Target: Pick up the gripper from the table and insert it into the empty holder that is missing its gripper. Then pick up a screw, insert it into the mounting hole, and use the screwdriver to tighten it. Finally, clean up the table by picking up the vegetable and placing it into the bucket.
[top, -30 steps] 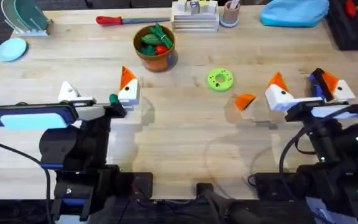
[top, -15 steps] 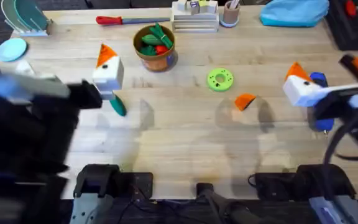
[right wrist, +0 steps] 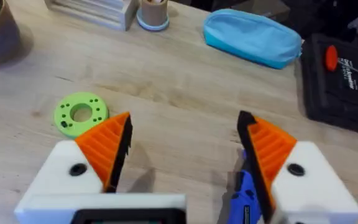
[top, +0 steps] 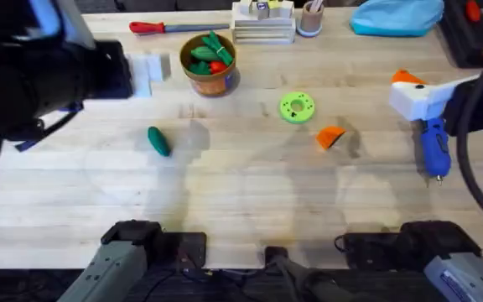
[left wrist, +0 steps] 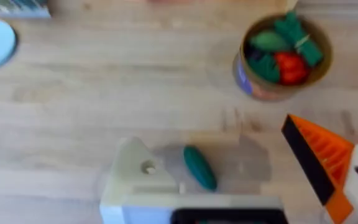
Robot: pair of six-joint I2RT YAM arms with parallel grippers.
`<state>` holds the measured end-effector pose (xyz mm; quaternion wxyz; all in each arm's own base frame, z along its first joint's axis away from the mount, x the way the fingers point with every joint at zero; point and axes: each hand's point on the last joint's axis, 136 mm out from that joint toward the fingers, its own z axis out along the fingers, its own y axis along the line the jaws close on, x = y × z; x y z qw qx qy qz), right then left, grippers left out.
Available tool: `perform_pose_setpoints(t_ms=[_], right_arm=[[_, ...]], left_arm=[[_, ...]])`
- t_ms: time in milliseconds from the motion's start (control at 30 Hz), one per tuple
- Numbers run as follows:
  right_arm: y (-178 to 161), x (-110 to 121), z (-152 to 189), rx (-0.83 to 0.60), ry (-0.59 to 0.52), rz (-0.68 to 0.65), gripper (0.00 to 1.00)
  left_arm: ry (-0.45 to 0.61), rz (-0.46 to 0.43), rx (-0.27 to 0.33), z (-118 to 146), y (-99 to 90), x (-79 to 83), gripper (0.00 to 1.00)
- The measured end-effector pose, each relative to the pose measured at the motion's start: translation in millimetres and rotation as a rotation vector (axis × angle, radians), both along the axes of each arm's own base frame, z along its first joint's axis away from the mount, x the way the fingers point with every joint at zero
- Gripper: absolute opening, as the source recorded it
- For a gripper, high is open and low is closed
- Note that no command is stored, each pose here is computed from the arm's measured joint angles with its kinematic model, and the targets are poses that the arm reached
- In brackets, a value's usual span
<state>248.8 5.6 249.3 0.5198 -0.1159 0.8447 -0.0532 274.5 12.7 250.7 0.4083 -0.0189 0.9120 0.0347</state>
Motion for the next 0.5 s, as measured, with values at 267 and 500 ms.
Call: perform_pose_setpoints(t_ms=[267, 500], right_arm=[[0, 0, 0, -0.007, 0.000, 0.003, 0.992], [0, 0, 0, -0.007, 0.000, 0.003, 0.992]], left_arm=[[0.327, 0.172, -0.127, -72, 3.1, -15.0, 0.992], [0.498, 0.398, -0.250, -129, 6.2, -21.1, 0.938]])
